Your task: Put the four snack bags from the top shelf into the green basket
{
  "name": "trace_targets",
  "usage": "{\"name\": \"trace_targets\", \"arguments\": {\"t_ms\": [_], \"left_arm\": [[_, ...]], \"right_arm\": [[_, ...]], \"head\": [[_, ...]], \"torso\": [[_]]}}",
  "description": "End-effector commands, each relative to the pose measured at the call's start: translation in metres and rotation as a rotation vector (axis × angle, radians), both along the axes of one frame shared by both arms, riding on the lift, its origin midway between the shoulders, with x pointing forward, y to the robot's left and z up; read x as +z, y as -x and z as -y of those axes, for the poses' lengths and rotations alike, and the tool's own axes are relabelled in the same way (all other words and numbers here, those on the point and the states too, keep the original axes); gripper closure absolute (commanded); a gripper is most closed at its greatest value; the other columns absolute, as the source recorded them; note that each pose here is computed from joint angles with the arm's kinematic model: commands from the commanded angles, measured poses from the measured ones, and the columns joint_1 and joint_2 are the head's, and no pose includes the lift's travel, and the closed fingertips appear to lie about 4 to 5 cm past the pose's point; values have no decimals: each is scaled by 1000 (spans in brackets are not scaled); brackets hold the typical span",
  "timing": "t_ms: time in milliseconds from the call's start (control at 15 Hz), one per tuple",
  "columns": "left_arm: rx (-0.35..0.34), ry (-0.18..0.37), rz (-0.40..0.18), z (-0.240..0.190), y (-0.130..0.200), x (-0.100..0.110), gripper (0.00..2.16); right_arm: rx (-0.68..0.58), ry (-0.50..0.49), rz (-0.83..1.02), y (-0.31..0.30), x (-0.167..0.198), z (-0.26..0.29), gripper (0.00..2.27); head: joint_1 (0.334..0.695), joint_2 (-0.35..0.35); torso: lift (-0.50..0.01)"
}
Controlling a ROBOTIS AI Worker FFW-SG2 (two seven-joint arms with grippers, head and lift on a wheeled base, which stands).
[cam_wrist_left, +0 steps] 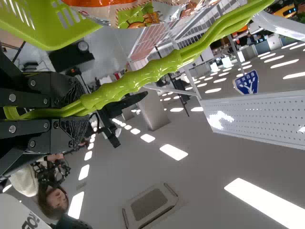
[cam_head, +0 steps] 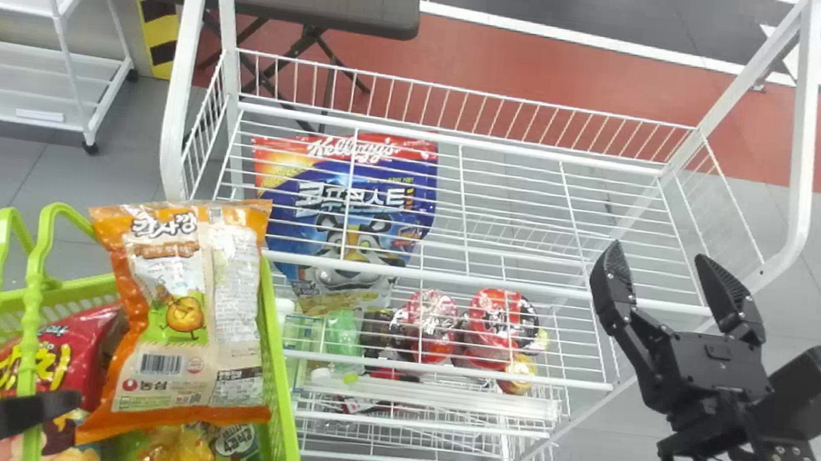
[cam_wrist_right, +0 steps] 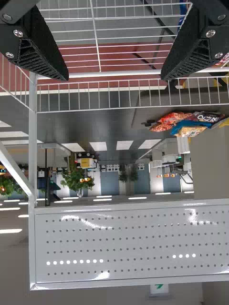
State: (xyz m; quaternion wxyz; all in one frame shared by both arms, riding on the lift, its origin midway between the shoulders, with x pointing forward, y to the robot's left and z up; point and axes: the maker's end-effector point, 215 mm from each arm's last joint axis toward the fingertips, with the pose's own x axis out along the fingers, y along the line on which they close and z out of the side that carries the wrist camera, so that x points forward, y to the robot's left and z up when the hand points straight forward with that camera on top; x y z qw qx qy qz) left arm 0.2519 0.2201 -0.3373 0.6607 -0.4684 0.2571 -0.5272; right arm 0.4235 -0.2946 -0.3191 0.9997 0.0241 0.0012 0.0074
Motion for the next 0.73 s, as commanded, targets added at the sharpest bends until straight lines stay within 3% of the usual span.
{"name": "trace_targets", "arguments": {"t_ms": [0,667], "left_arm": [[-4,8,4,0,1,2,2148],[-2,12,3,0,1,2,2148]], "right_arm": [[2,-1,-1,-1,0,-2,100],[4,-5,-9,0,-5,-4,107]], "head": [[695,-130],[695,-125]], "torso": [[0],[0]]}}
